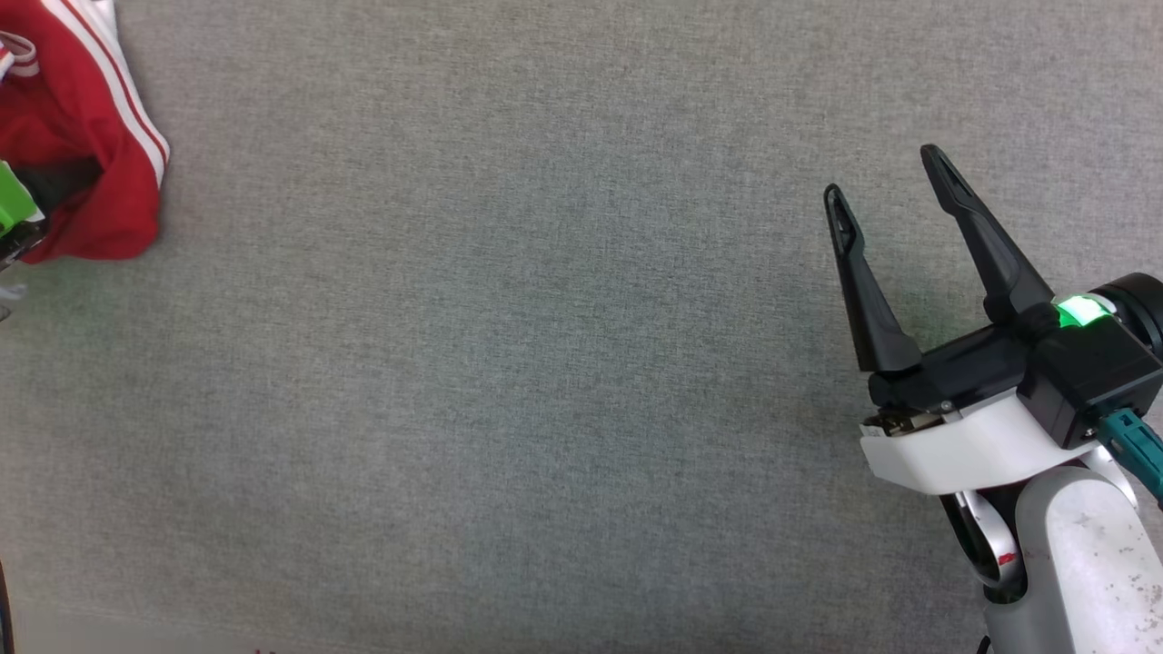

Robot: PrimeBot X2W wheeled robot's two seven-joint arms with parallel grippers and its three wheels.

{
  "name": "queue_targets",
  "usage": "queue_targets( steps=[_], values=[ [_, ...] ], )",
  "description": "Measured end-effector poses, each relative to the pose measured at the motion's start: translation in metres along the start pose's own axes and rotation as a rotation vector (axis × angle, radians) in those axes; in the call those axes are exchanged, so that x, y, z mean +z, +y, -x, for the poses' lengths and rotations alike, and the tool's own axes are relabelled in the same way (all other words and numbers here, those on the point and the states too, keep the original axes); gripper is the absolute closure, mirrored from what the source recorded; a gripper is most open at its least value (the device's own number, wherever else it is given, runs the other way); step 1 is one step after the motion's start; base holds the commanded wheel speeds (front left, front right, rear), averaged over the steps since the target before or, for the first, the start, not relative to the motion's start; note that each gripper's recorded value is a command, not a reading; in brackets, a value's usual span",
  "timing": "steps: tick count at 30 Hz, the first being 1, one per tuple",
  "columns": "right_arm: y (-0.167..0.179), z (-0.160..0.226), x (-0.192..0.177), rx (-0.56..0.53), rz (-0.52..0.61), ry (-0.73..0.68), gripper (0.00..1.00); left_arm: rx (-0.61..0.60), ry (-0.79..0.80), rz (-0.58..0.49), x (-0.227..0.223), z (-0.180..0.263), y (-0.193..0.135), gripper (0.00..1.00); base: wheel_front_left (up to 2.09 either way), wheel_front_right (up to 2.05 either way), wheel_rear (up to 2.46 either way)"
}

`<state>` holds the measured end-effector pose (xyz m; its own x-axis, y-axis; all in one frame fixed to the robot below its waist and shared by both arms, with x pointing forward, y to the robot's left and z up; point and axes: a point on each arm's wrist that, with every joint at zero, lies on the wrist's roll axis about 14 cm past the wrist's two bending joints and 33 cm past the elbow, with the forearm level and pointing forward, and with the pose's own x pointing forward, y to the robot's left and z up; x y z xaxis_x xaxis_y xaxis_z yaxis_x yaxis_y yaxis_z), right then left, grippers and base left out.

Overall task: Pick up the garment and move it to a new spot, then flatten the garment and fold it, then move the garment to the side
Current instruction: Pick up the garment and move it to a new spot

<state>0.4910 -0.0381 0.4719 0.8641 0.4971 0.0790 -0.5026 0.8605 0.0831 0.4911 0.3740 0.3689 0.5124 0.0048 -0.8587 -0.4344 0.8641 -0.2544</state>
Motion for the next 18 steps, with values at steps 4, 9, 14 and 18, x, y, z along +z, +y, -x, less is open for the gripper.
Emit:
queue_targets(
  steps=[4,9,14,18],
  values=[
    [-0.005,0.001,-0.006,-0.011,0.005,0.017,0.00,0.000,0.000,0.002,0.000,-0.009,-0.001,1.00,0.00,0.00,0.00],
    [-0.006,0.002,-0.002,-0.017,0.014,0.013,0.00,-0.002,-0.065,-0.009,0.008,-0.003,-0.001,1.00,0.00,0.00,0.00],
    [-0.002,0.004,0.011,-0.020,0.019,-0.018,0.00,-0.028,-0.207,-0.053,0.035,0.021,-0.013,1.00,0.00,0.00,0.00],
    [-0.004,0.008,0.025,-0.043,0.014,-0.054,0.00,-0.087,-0.383,-0.088,0.071,0.056,-0.032,1.00,0.00,0.00,0.00]
  ],
)
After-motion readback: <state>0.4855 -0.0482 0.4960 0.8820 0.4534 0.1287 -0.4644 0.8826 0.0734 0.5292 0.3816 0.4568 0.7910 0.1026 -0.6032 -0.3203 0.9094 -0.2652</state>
